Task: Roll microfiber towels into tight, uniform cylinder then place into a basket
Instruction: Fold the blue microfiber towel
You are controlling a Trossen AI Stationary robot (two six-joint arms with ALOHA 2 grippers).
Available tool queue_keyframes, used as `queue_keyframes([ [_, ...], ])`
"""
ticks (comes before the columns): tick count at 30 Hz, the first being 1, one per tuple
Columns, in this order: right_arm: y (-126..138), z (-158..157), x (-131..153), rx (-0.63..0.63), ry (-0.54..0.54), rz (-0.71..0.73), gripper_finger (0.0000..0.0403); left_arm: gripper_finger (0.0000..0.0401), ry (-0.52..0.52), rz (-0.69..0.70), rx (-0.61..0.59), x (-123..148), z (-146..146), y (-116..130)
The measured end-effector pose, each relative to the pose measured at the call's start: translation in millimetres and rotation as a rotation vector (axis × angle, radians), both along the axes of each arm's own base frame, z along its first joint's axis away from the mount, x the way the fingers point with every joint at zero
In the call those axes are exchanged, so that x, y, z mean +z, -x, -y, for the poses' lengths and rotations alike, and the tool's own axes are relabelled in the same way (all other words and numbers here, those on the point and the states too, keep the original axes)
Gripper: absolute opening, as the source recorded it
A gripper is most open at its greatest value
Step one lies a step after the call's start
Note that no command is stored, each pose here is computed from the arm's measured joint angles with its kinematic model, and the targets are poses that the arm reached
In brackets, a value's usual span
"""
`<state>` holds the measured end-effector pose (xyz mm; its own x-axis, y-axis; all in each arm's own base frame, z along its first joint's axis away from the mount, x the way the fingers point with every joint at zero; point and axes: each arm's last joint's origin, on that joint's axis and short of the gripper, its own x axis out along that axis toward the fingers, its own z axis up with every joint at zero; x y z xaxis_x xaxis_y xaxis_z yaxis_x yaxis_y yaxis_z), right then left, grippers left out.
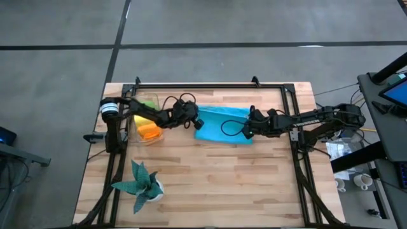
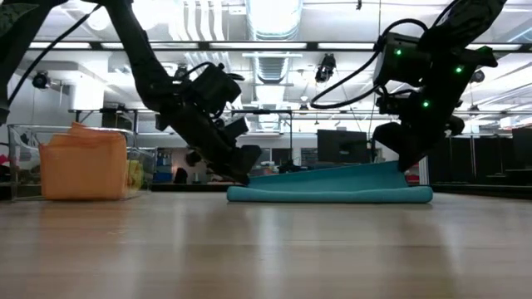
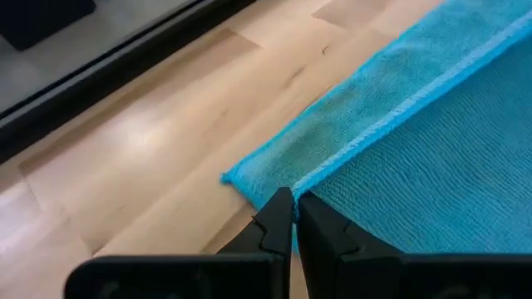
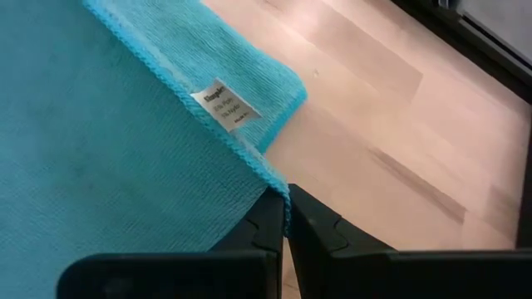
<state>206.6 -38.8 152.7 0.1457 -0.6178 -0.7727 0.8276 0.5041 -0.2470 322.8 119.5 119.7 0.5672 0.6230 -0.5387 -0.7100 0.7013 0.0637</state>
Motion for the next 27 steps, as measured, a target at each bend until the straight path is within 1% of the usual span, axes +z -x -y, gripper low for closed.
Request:
queue_keyframes([
  [3,0.3,0.2,-0.6,-0.002,0.0,0.001,0.0009,0.0,-0.004,0.001,0.004,0.8,-2.3,-2.2],
  [5,-0.4,0.3,-0.6,-0.003,0.002,0.01,0.0009,0.0,-0.036,-0.016,0.001,3.4,-3.1,-3.3],
  [9,-2.0,0.5,-0.7,-0.004,0.005,0.029,0.0009,0.0,-0.083,-0.028,0.047,6.7,-5.2,-2.3],
  [19,-4.0,1.0,-0.2,-0.005,0.01,0.055,0.0009,0.0,-0.103,-0.053,0.061,5.8,-5.4,0.9],
  [25,-5.1,1.4,0.1,0.005,0.022,0.057,0.0009,0.0,-0.127,-0.011,0.079,28.5,-4.5,5.0],
  [27,-5.3,1.4,0.1,0.006,0.022,0.06,0.0009,0.0,-0.123,-0.022,0.076,33.7,-3.4,8.1],
])
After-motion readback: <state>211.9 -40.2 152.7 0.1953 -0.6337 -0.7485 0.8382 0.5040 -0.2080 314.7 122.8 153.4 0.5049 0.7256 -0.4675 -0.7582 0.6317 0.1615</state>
